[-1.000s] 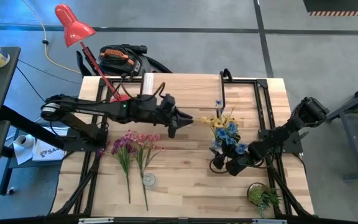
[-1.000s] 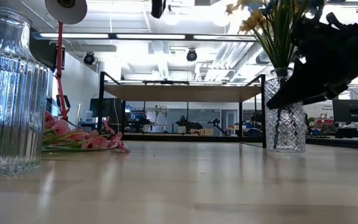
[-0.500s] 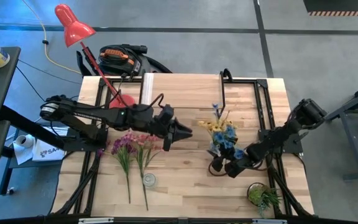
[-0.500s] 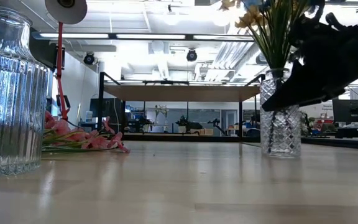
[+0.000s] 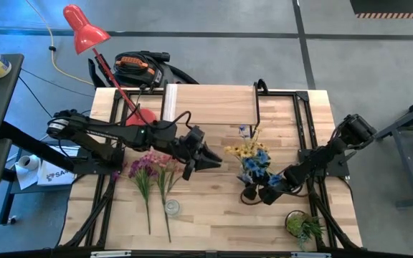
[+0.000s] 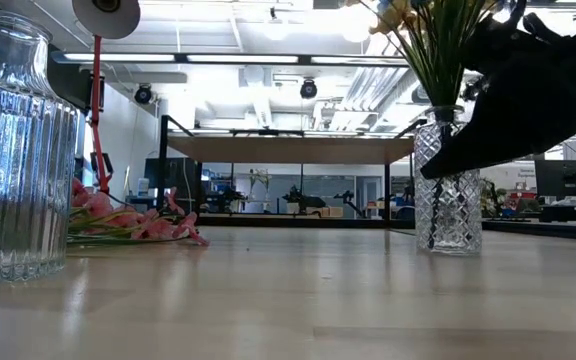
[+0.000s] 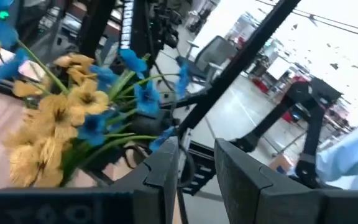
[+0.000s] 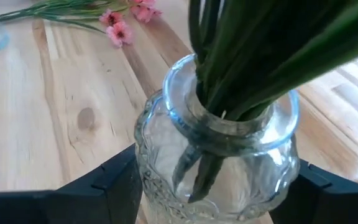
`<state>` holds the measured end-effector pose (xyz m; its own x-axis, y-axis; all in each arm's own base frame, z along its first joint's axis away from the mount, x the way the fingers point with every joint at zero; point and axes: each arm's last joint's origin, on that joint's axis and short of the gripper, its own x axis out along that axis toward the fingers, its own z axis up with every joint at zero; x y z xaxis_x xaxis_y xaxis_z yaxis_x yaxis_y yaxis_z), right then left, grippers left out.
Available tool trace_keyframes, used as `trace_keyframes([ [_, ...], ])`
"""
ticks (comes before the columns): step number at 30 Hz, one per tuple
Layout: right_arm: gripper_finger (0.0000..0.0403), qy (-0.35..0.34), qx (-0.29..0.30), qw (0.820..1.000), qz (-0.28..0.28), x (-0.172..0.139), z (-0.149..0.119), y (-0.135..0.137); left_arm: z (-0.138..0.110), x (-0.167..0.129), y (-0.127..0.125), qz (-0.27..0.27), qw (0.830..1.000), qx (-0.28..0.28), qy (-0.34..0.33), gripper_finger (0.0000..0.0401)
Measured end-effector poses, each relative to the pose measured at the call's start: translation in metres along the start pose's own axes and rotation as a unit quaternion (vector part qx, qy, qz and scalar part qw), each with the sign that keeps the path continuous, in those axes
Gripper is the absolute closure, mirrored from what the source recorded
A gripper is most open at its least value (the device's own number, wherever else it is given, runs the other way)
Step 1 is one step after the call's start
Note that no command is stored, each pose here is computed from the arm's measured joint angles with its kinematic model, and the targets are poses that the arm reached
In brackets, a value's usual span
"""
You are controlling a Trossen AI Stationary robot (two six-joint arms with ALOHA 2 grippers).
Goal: Pick and place flowers into a vace then onto a shelf
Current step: Put the purple flowers into the bottom vase
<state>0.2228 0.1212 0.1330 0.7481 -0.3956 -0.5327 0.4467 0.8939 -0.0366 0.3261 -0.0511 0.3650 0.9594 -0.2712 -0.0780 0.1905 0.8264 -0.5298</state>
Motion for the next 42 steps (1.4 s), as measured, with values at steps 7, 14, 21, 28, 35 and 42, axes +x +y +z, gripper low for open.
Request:
trace_keyframes([
  [7,0.0112,0.017,-0.018,1.000,0.002,0.001,-0.003,-0.002,-0.004,0.000,0.006,0.064,0.998,0.010,0.002,0.0263],
  [14,0.0105,0.041,-0.015,0.999,0.009,0.003,-0.005,-0.004,-0.001,-0.017,-0.001,0.153,0.988,0.019,-0.029,0.0263],
  [21,0.0104,0.038,-0.044,0.998,0.017,-0.002,-0.008,-0.001,-0.015,-0.031,-0.009,0.226,0.974,0.000,0.009,0.0263],
  [28,0.0104,0.048,-0.098,0.994,0.029,-0.008,-0.013,0.002,-0.027,-0.026,-0.009,0.253,0.967,-0.018,0.028,0.0263],
  [35,0.0104,0.063,-0.122,0.990,0.043,-0.017,-0.021,0.005,-0.036,-0.018,-0.008,0.267,0.963,-0.012,0.038,0.0263],
  [42,0.0104,0.129,-0.121,0.983,0.046,-0.031,-0.038,0.002,-0.052,-0.023,-0.014,0.286,0.954,0.004,0.087,0.0263],
])
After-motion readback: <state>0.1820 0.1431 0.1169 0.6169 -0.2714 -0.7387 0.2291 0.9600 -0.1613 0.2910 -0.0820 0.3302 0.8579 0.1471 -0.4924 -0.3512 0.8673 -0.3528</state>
